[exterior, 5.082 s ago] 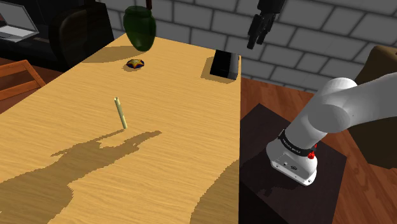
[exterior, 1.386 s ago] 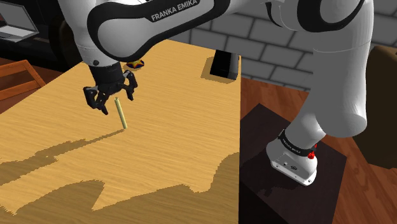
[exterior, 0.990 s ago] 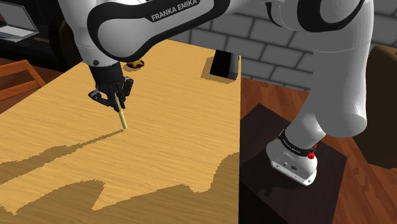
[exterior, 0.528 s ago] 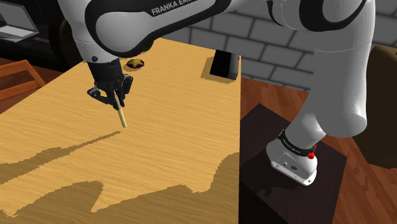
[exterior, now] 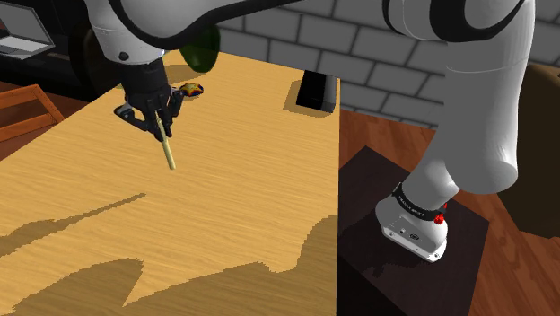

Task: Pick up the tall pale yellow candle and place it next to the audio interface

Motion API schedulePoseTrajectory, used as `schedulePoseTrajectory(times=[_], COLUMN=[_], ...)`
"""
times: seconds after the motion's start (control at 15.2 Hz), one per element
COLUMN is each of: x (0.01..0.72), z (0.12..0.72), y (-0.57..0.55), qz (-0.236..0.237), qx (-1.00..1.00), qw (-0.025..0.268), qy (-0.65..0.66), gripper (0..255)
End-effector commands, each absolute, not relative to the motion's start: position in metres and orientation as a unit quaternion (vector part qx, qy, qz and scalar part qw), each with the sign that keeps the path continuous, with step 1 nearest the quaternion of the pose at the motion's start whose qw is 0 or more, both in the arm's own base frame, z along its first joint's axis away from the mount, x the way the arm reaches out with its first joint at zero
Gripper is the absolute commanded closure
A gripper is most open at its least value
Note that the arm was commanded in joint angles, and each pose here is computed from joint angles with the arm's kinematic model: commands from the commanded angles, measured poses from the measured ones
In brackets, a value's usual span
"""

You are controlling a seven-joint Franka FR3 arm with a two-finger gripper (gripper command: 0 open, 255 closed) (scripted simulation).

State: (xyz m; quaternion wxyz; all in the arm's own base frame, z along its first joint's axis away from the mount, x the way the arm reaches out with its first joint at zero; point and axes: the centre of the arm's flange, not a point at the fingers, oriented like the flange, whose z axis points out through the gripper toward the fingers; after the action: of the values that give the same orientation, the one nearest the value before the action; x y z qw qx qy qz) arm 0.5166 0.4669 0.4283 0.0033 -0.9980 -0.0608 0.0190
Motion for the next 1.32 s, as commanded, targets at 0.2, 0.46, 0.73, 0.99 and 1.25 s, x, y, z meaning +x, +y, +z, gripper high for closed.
schedulePoseTrajectory(times=[0.2,0.46,0.73,0.99,1.25], x=[0.517,0.517,0.517,0.517,0.517], z=[0.454,0.475,0.496,0.518,0.539], y=[0.467,0.467,0.467,0.467,0.467], qz=[0.019,0.019,0.019,0.019,0.019], qx=[-0.998,-0.998,-0.998,-0.998,-0.998], qw=[0.003,0.003,0.003,0.003,0.003], qy=[-0.061,-0.061,-0.061,-0.061,-0.061], gripper=[255,255,255,255,255])
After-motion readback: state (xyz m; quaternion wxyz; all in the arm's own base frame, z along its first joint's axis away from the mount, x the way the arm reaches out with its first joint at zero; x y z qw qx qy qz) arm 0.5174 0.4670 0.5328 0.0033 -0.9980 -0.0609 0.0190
